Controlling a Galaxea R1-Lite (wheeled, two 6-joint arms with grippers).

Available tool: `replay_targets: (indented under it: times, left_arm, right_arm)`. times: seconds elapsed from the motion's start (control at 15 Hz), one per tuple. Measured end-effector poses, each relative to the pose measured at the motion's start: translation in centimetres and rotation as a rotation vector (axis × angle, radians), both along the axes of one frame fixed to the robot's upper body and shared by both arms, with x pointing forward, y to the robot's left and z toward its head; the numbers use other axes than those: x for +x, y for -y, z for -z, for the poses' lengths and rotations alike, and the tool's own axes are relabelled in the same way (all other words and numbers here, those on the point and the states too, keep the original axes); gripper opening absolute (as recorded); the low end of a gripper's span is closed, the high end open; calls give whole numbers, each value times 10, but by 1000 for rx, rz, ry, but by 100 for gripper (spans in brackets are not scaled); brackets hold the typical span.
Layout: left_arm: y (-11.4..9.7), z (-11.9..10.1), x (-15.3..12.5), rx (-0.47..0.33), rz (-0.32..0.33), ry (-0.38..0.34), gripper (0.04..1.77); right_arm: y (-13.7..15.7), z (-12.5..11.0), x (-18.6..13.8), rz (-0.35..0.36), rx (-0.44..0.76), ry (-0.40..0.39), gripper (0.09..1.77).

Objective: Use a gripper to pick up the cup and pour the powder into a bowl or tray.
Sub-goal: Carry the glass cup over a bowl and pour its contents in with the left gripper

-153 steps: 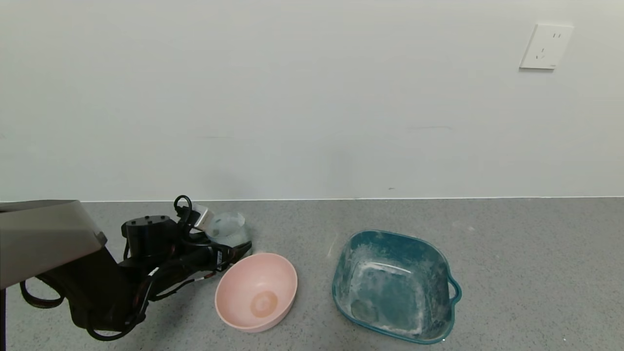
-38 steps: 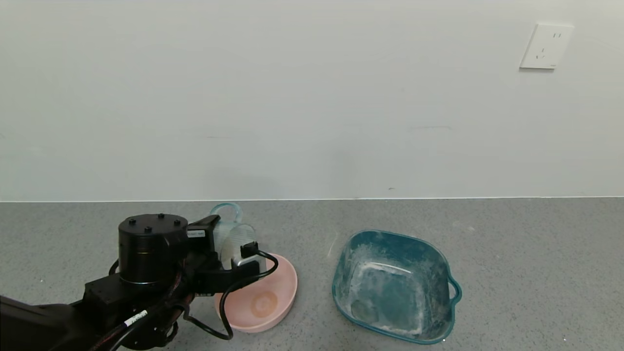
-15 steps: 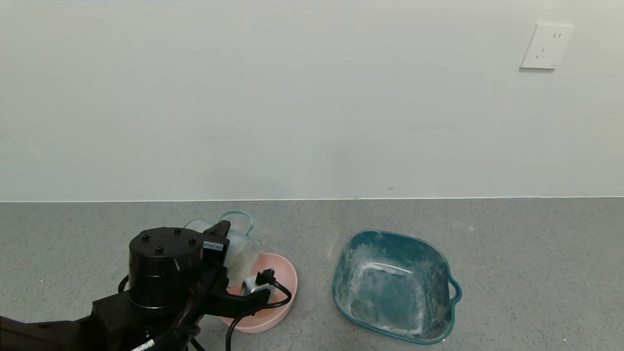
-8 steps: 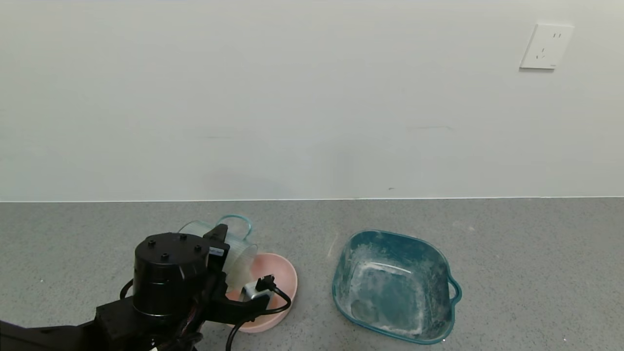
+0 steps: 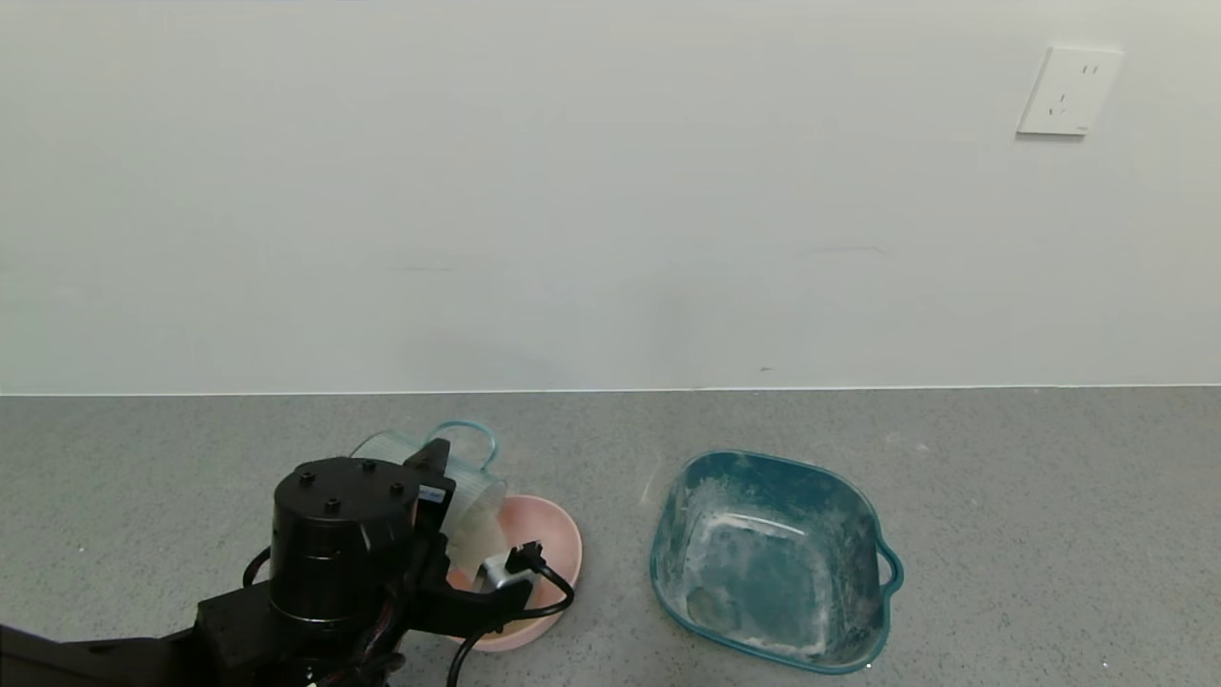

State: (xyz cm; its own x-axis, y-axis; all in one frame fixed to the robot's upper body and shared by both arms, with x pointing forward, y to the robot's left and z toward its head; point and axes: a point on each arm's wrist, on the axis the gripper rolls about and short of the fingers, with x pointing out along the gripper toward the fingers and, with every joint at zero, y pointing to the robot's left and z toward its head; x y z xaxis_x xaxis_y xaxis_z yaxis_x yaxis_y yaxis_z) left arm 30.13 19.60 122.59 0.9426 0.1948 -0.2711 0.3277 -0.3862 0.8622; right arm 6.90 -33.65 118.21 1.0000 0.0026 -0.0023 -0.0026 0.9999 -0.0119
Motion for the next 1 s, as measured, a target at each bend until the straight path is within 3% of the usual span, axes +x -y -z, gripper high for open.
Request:
replay_targets:
  times: [1.0]
  left_arm:
    - [1,-2,0,55,-3,4,131]
  right_arm:
    - [0,0,0,0,0,0,171]
